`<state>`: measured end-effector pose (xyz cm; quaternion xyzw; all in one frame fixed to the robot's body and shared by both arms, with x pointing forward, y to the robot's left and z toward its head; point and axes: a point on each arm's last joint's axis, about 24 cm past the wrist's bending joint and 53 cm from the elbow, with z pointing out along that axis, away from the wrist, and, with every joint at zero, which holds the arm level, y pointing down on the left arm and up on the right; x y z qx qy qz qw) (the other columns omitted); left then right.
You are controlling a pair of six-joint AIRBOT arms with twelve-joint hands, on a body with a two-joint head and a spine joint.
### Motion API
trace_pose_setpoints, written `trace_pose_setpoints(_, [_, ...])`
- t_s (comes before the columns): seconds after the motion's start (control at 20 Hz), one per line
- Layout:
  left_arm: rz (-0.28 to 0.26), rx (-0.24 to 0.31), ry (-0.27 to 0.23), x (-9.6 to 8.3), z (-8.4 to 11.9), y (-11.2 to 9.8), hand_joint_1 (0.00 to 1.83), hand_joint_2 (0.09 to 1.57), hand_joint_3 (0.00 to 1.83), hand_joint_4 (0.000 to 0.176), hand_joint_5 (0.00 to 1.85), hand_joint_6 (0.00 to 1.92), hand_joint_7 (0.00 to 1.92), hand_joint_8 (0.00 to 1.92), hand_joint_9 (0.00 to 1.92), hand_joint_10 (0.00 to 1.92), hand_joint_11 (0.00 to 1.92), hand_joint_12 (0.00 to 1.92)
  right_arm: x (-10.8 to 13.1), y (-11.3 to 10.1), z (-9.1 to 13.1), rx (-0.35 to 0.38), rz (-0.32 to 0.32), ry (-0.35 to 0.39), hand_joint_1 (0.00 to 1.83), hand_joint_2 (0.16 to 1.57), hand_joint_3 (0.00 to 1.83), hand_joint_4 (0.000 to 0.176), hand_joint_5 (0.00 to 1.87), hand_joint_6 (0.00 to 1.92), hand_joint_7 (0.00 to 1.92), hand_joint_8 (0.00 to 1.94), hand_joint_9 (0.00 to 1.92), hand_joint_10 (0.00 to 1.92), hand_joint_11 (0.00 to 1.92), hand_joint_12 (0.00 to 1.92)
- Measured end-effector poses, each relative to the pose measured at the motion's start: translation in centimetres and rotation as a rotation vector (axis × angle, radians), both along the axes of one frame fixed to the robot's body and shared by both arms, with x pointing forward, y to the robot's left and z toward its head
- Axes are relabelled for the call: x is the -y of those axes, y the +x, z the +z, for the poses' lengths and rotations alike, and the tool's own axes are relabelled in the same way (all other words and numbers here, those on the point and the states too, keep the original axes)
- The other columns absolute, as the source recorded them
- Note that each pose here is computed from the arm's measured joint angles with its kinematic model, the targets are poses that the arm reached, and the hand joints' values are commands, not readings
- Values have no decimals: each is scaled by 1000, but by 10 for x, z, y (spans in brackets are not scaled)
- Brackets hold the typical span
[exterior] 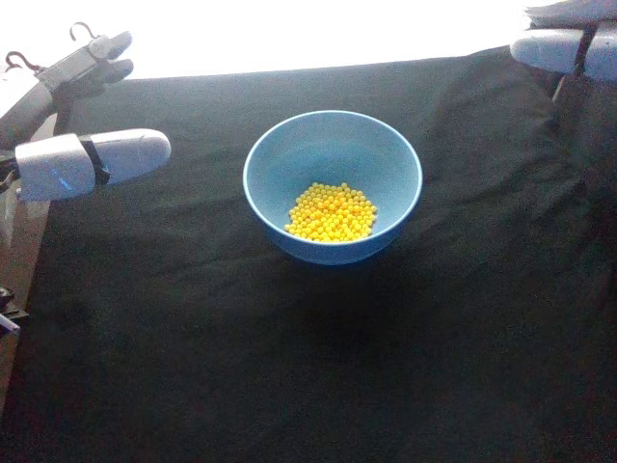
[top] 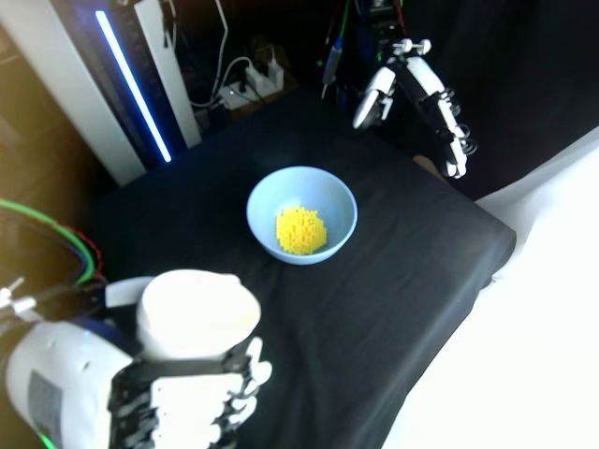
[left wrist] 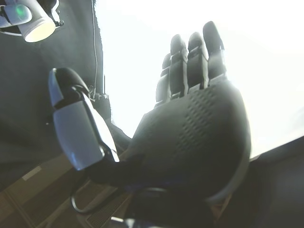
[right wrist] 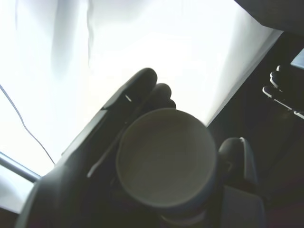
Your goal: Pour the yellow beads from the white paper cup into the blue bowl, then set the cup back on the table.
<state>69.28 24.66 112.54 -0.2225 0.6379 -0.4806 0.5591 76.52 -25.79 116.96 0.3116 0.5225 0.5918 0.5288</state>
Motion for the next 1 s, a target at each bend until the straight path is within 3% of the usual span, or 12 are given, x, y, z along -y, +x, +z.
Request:
trace_pose_setpoints(0.05, [-1, 1, -2, 1, 0, 0, 569, 865, 1, 0, 170, 3, 334, 2, 232, 6, 0, 596, 4, -1, -1, 1, -12, 16, 1032, 1226, 15, 0, 771, 1132, 1147, 2, 1217, 5, 1085, 126])
trace_pose_setpoints(0.1, [-4, 1, -6, 2, -1, -1, 564, 868, 1, 0, 172, 2, 332, 0, 240, 5, 0, 638, 10, -2, -1, 7, -27, 47, 1060, 1216, 4, 0, 790, 1235, 1159, 5, 1220, 4, 1068, 113])
trace_pose_setpoints(0.2, [-8, -3, -3, 4, -3, -1, 555, 866, 0, 0, 166, 0, 332, 3, 235, 0, 0, 621, 15, -3, -3, 12, -44, 79, 1060, 1202, 4, 0, 816, 1230, 1165, 2, 1207, 0, 1049, 92])
trace_pose_setpoints(0.25, [-8, -3, -6, 4, -2, -1, 560, 864, 0, 0, 164, 0, 329, 1, 221, 1, 0, 582, 13, -4, -4, 13, -40, 81, 898, 1226, 2, 0, 793, 527, 1110, 2, 1168, 3, 1047, 83])
trace_pose_setpoints(0.3, [-5, -2, -9, 3, -2, -1, 572, 865, 0, 0, 163, 0, 332, 1, 232, 4, 0, 612, 11, -5, -7, 10, -37, 83, 1052, 1190, 8, 0, 842, 1035, 1162, 12, 1188, 7, 1051, 79])
trace_pose_setpoints(0.35, [-6, 1, -12, 4, -1, -1, 574, 856, 0, 0, 155, 0, 328, 0, 222, 2, 0, 592, 6, -6, -10, 7, -27, 81, 1086, 1187, 4, 0, 844, 1155, 1196, 17, 1208, 10, 1067, 85])
trace_pose_setpoints(0.45, [-6, -3, -19, 5, -3, -1, 576, 851, 0, 0, 151, 0, 327, 0, 217, 2, 0, 576, 1, -6, -14, 0, -19, 83, 1119, 1165, 0, 0, 888, 1114, 1233, 19, 1252, 18, 1104, 100])
trace_pose_setpoints(0.65, [-9, -3, -20, 6, -3, -1, 576, 846, 0, 0, 156, 2, 342, 4, 201, 2, 0, 526, 1, -6, -17, -3, -20, 83, 1096, 1210, 0, 0, 812, 1236, 1264, 7, 1257, 3, 1094, 95])
trace_pose_setpoints(0.85, [-10, -2, -21, 6, -3, -1, 589, 858, 2, 0, 153, 0, 331, 1, 189, 0, 0, 445, -6, -5, -35, -48, 2, 96, 1140, 1135, 0, 0, 952, 1016, 1232, 3, 1219, 3, 1075, 81])
trace_pose_setpoints(0.95, [-8, -3, -21, 5, -3, -1, 582, 859, 2, 0, 151, 0, 336, 2, 189, 0, 0, 446, -8, -5, -41, -67, 9, 85, 1152, 1111, 0, 0, 996, 947, 1113, 0, 1049, 0, 910, 28])
trace_pose_setpoints(1.0, [-6, -4, -23, 5, -3, -1, 592, 868, 4, 0, 154, 1, 333, 0, 188, 0, 0, 480, -8, -4, -45, -82, 6, 81, 1092, 1074, 0, 46, 1068, 839, 905, 0, 711, 0, 676, 5])
